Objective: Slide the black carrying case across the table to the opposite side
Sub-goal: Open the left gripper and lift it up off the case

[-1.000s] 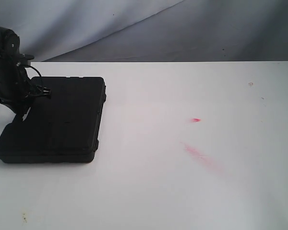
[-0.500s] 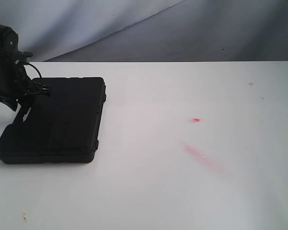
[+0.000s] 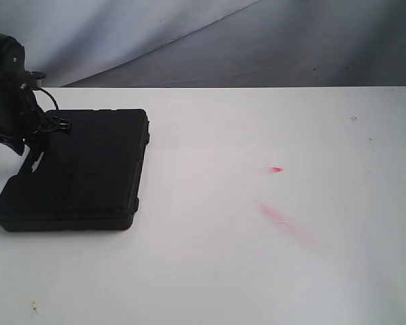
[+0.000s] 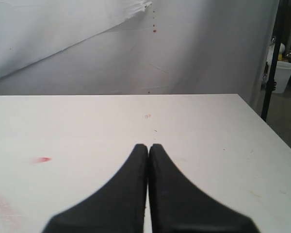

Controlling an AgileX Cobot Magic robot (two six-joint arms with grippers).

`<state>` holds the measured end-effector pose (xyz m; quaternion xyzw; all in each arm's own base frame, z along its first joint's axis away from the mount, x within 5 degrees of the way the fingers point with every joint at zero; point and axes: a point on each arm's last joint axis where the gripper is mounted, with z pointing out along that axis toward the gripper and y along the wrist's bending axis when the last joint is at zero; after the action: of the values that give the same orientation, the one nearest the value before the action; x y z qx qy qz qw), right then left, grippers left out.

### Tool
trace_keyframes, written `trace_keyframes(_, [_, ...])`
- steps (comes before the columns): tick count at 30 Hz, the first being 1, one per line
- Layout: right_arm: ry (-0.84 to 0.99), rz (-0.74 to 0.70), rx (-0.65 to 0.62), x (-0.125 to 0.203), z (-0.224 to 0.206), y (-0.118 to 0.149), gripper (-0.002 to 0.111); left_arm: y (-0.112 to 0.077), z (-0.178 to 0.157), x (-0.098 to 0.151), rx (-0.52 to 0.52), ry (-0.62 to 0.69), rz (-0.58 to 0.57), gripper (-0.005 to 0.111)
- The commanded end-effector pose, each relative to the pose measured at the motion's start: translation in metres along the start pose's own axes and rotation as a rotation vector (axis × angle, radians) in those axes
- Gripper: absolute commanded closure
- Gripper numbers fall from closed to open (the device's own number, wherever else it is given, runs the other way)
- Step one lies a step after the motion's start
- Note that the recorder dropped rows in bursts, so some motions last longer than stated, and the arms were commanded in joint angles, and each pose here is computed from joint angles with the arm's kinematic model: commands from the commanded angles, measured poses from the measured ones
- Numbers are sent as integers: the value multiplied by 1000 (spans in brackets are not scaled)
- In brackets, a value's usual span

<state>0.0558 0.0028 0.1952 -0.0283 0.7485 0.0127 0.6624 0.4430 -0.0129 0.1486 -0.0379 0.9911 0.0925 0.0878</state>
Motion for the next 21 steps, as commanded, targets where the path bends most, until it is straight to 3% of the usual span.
trace_keyframes(1, [4,10,5,1,0,0,108,5,-27,-5,21,-81,-30,79])
trace_keyframes(7, [4,10,5,1,0,0,108,6,-70,-9,118,-205,-51,79])
trace_keyframes(14, [4,10,5,1,0,0,108,25,-187,5,232,-529,-74,79])
trace_keyframes(18, [4,10,5,1,0,0,108,45,-277,37,280,-816,-91,79])
trace_keyframes(21, [4,10,5,1,0,0,108,55,-312,57,290,-923,-101,79])
